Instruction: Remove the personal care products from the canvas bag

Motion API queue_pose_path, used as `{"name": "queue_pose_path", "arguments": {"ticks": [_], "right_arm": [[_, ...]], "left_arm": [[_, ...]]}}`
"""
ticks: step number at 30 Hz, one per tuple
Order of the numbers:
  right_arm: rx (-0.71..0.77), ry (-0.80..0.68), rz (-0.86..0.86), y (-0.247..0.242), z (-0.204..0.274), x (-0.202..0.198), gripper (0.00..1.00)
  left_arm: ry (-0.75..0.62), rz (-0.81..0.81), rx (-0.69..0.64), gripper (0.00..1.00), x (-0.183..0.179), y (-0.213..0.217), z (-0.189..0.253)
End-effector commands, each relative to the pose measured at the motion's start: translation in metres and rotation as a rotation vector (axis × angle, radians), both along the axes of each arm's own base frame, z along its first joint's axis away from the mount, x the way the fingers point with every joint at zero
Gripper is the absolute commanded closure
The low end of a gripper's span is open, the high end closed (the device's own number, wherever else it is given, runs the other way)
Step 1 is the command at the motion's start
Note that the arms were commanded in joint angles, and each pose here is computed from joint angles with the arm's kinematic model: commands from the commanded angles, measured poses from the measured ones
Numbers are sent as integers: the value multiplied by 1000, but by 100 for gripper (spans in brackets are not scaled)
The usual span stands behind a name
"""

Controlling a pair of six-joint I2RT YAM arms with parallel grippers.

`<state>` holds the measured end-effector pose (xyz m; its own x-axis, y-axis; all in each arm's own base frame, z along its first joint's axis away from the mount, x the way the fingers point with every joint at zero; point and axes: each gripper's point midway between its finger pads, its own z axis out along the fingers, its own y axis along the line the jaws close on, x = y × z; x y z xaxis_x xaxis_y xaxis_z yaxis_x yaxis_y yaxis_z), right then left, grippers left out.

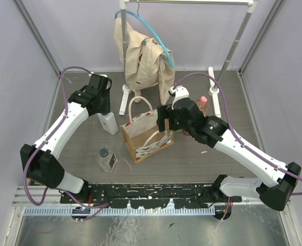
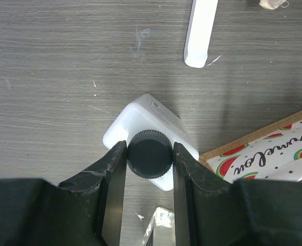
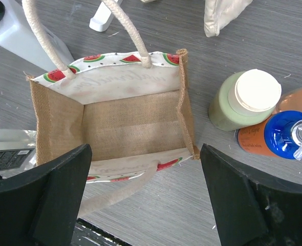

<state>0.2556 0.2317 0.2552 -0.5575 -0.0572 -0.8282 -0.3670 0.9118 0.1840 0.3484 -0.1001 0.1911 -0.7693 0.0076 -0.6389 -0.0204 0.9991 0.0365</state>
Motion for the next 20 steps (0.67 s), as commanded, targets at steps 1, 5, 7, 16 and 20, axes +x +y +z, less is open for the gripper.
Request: {"name": "queue_pose_path", "arguments": {"ticks": [1,5,7,16,20], "right_arm": [[23,-29,-22,-4,8,0,7],[19,-43,-46,-9,8,2,4],[21,-63,-75,-14,9,4,1],[-35,-179,-246,-59,34,42,0],[48,-157,-269,-86,47,71,0]], "left_arm": [[-55,10,-52,66,4,-4,5],[-51,18,-87,45,-6,-5,5],[-60,37,-113,27,-13,-5,8],[-173,69,-158,2,-44,11,67],[-197,66,-150,2,-54,18,90]]}}
